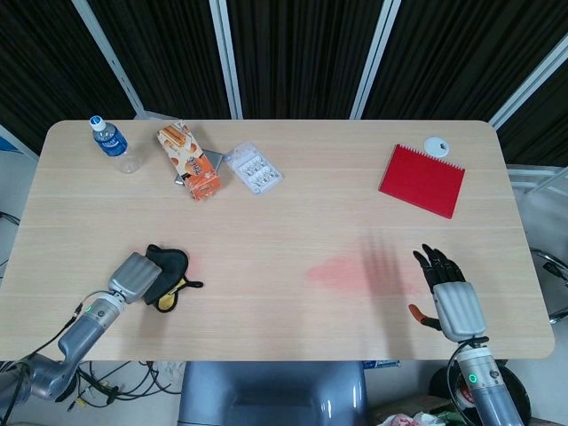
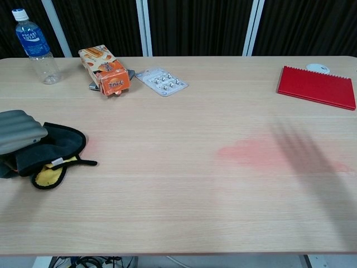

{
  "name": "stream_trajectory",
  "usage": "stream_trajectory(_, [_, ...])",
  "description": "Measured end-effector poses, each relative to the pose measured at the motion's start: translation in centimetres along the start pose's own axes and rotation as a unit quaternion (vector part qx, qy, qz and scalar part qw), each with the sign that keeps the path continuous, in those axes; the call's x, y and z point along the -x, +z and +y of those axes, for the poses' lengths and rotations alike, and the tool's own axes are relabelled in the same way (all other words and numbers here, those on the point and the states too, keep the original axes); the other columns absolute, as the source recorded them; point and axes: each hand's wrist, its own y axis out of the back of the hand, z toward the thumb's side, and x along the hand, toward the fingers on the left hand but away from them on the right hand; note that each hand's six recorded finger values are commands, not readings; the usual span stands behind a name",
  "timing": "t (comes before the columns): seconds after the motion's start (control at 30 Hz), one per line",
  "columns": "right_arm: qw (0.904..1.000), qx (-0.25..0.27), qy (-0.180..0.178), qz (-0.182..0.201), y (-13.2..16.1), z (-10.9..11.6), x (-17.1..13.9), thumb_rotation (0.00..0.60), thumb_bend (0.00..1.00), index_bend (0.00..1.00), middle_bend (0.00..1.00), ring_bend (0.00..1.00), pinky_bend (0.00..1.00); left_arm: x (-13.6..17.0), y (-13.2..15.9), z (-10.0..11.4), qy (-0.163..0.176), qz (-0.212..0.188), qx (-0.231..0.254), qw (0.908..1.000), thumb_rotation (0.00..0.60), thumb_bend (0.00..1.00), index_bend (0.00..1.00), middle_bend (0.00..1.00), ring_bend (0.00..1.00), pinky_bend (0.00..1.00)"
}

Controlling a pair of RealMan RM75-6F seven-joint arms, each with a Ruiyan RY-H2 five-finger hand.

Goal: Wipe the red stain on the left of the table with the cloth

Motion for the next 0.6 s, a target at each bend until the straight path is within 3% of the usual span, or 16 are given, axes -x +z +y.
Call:
stream_trajectory(0.4, [1.0000, 0.000, 0.000, 0.004, 0.2, -0.1, 0.0, 0.600, 0.16, 0.00, 0.00, 0.00, 0.14, -0.6, -6.9, -1.1, -0.017, 0.101, 0.015, 0.9946, 0.600, 0.48, 0.71, 0.70, 0.60, 0.66])
stream_trajectory(0.6, [1.0000, -0.001, 0.000, 0.005, 0.3, -0.1, 0.0, 0.600, 0.16, 0.00, 0.00, 0.00, 0.14, -0.5, -7.2, -1.3, -0.020, 0.106, 0.027, 0.9938, 0.600, 0.48, 0.71, 0.70, 0.60, 0.66])
